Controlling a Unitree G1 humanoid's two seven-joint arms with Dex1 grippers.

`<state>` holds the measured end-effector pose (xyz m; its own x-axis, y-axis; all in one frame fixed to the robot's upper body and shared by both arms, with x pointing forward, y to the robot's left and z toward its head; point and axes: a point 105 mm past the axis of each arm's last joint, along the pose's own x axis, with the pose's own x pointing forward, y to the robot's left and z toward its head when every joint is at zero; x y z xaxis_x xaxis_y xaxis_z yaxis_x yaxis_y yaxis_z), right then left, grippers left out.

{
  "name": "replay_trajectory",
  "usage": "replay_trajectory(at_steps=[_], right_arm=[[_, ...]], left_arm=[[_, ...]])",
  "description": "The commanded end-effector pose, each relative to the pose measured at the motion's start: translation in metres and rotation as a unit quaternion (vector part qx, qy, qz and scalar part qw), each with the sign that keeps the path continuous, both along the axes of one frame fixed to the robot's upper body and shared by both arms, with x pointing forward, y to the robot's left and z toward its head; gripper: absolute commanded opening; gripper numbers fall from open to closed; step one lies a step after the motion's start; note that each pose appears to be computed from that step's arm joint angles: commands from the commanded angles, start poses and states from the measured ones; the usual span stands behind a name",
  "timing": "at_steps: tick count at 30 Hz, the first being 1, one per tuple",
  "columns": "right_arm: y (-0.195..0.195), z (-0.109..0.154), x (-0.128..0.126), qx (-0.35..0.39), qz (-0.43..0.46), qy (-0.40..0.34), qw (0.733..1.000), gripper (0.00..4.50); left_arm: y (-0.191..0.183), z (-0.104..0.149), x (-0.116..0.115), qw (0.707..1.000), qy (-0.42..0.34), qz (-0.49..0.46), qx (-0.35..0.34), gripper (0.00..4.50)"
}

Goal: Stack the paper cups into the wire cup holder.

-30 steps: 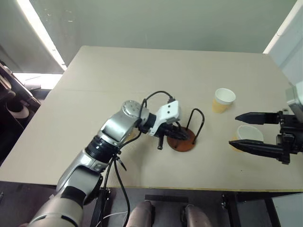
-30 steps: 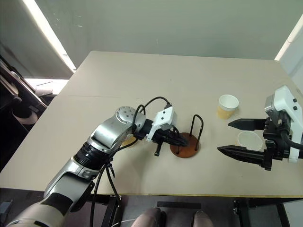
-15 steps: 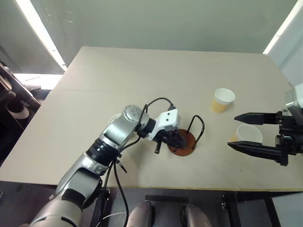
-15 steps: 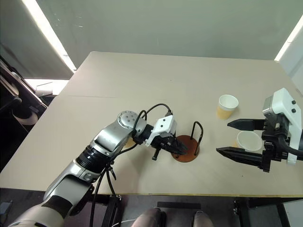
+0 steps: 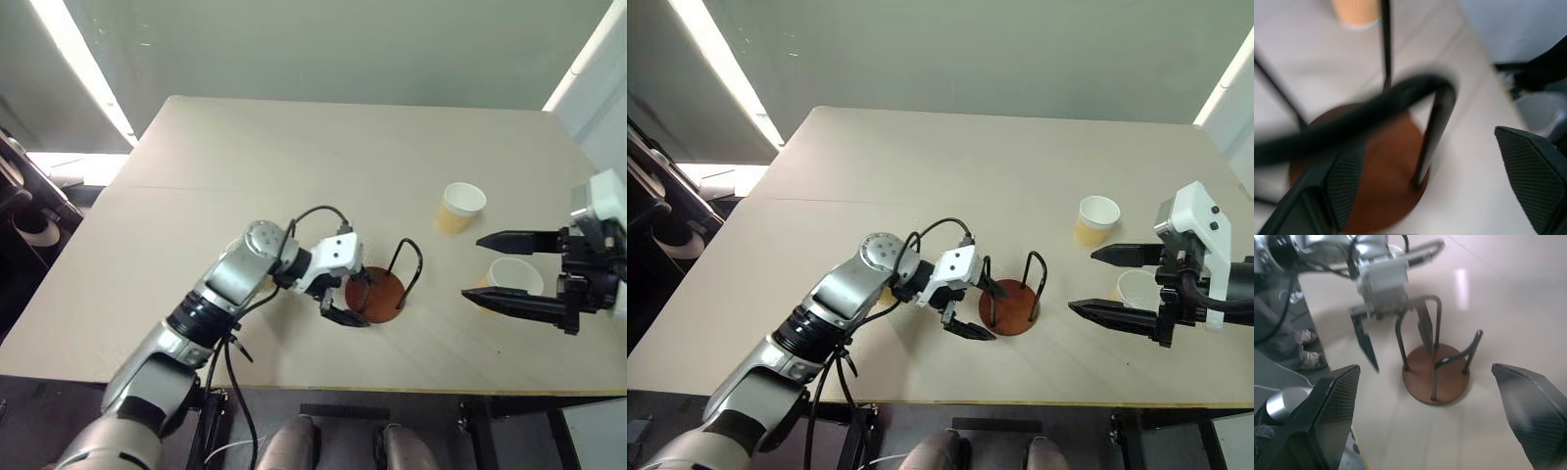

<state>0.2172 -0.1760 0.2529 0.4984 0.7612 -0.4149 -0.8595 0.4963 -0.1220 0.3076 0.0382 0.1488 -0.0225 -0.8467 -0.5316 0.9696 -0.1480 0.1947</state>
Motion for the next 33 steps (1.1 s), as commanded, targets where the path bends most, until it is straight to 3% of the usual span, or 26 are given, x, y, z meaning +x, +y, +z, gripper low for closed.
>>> replay_trajectory(at_steps=[1, 7, 17, 24, 33], right_arm=[[-0.001, 0.011, 0.010, -0.014, -0.001, -0.037, 0.999, 4.50], [-0.003, 0.013, 0.030, -0.031, 0.000, -0.055, 0.998, 4.50], [-0.029, 0.007, 0.104, -0.148, -0.037, -0.111, 0.982, 4.50], [-0.031, -0.003, 0.146, -0.239, -0.033, -0.141, 0.960, 4.50], [-0.040, -0.021, 0.175, -0.333, -0.015, -0.132, 0.934, 4.50]], left_arm=[[0.006, 0.032, 0.003, 0.998, -0.068, 0.000, -0.013, 4.47], [0.019, 0.053, 0.012, 0.994, -0.105, 0.035, -0.022, 4.47], [0.041, 0.092, 0.017, 0.990, -0.092, 0.087, -0.069, 4.47], [0.051, 0.093, 0.013, 0.990, -0.087, 0.096, -0.060, 4.47], [0.052, 0.091, 0.009, 0.989, -0.086, 0.104, -0.053, 4.47]])
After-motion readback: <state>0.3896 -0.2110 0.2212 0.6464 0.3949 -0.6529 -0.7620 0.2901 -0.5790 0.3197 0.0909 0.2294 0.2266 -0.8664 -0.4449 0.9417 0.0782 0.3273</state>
